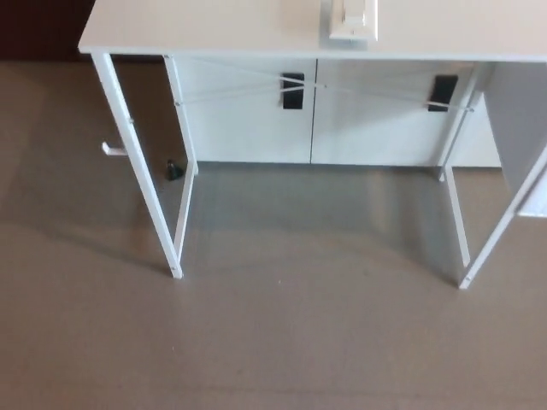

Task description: The robot walk towards a table in front and then clicks the light switch button using the right hand's index finger

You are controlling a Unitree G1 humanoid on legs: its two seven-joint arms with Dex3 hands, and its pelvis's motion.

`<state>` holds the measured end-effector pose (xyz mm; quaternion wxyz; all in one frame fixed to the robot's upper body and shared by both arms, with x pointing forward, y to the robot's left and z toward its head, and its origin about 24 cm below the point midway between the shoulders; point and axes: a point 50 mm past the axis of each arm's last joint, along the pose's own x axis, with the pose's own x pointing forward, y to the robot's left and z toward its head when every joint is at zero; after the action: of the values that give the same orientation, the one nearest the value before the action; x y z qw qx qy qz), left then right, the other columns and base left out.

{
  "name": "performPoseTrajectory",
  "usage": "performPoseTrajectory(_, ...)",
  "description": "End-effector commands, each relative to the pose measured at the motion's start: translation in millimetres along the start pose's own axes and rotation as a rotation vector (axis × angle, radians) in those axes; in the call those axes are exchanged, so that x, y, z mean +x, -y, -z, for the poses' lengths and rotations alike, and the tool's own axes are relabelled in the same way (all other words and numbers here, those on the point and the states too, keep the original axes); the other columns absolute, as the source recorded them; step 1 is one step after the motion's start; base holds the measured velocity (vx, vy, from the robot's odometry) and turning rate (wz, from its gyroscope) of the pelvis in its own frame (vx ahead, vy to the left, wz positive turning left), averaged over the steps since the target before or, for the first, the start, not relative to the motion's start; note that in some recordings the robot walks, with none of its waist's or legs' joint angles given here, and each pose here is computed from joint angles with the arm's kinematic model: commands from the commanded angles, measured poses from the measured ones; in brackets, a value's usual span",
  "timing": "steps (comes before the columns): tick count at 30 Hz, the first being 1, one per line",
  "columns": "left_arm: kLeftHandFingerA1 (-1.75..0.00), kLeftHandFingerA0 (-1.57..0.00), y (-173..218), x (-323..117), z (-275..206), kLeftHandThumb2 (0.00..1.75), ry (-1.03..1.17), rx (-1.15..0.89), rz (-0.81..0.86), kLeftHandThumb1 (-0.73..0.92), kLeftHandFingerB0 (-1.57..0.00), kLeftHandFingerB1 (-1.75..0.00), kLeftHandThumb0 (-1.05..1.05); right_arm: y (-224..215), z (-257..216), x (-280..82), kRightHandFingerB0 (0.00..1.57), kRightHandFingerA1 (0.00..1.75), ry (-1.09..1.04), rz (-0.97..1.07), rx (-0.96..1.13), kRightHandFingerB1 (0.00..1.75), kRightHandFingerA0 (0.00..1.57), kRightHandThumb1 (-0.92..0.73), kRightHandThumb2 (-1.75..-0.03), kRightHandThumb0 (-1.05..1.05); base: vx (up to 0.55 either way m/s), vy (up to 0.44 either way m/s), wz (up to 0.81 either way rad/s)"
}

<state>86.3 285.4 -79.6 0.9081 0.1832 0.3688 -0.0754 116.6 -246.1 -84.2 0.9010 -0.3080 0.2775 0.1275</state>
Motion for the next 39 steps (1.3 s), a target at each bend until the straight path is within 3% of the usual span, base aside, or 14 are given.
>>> performPoseTrajectory(1, -0.41, -0.49, -5.8, -1.3, 0.4, 0.56, 0.013, 0.020, -0.023, 0.53, -0.47, -0.37, -0.30, -0.1, 2.9, -2.0, 0.51, 0.43, -0.024, -0.027, 0.005, 0.39, 0.62, -0.66, -0.59, -0.31, 0.24, -0.106, -0.12)
performPoseTrajectory(17, -0.41, -0.51, -6.4, -0.5, -2.4, 0.56, 0.011, 0.033, -0.027, 0.53, -0.48, -0.38, -0.32, 0.5, -1.1, 2.0, 0.50, 0.44, -0.020, -0.050, -0.008, 0.39, 0.65, -0.65, -0.59, -0.30, 0.21, 0.022, -0.03)
performPoseTrajectory(18, -0.41, -0.51, -6.3, -0.7, -2.5, 0.56, 0.011, 0.031, -0.025, 0.53, -0.48, -0.38, -0.31, 0.4, -1.1, 2.0, 0.47, 0.54, -0.021, -0.051, -0.010, 0.49, 0.59, -0.56, -0.76, -0.38, 0.10, -0.097, 0.04)
performPoseTrajectory(20, -0.41, -0.51, -6.4, -0.9, -2.5, 0.56, 0.012, 0.038, -0.022, 0.54, -0.48, -0.38, -0.31, 0.3, -1.5, 2.1, 0.47, 0.54, -0.023, -0.055, -0.015, 0.49, 0.59, -0.56, -0.76, -0.38, 0.07, -0.161, 0.13)
performPoseTrajectory(21, -0.41, -0.52, -7.0, -0.3, -3.8, 0.56, 0.014, 0.033, -0.026, 0.53, -0.49, -0.38, -0.30, 1.4, -3.1, 3.8, 0.51, 0.43, -0.021, -0.055, -0.019, 0.39, 0.63, -0.65, -0.59, -0.31, 0.08, -0.198, 0.12)
performPoseTrajectory(30, -0.42, -0.52, -8.3, 1.8, -8.2, 0.56, 0.032, 0.014, -0.034, 0.54, -0.51, -0.38, -0.29, 4.4, -9.5, 9.8, 0.50, 0.43, -0.021, -0.061, -0.034, 0.39, 0.63, -0.66, -0.59, -0.32, 0.12, -0.101, -0.01)
performPoseTrajectory(39, -0.42, -0.53, -7.8, 1.4, -6.5, 0.56, 0.037, 0.025, -0.032, 0.55, -0.52, -0.39, -0.28, 3.3, -9.7, 10.7, 0.49, 0.42, -0.026, -0.074, -0.043, 0.38, 0.62, -0.67, -0.59, -0.32, 0.14, 0.159, -0.10)
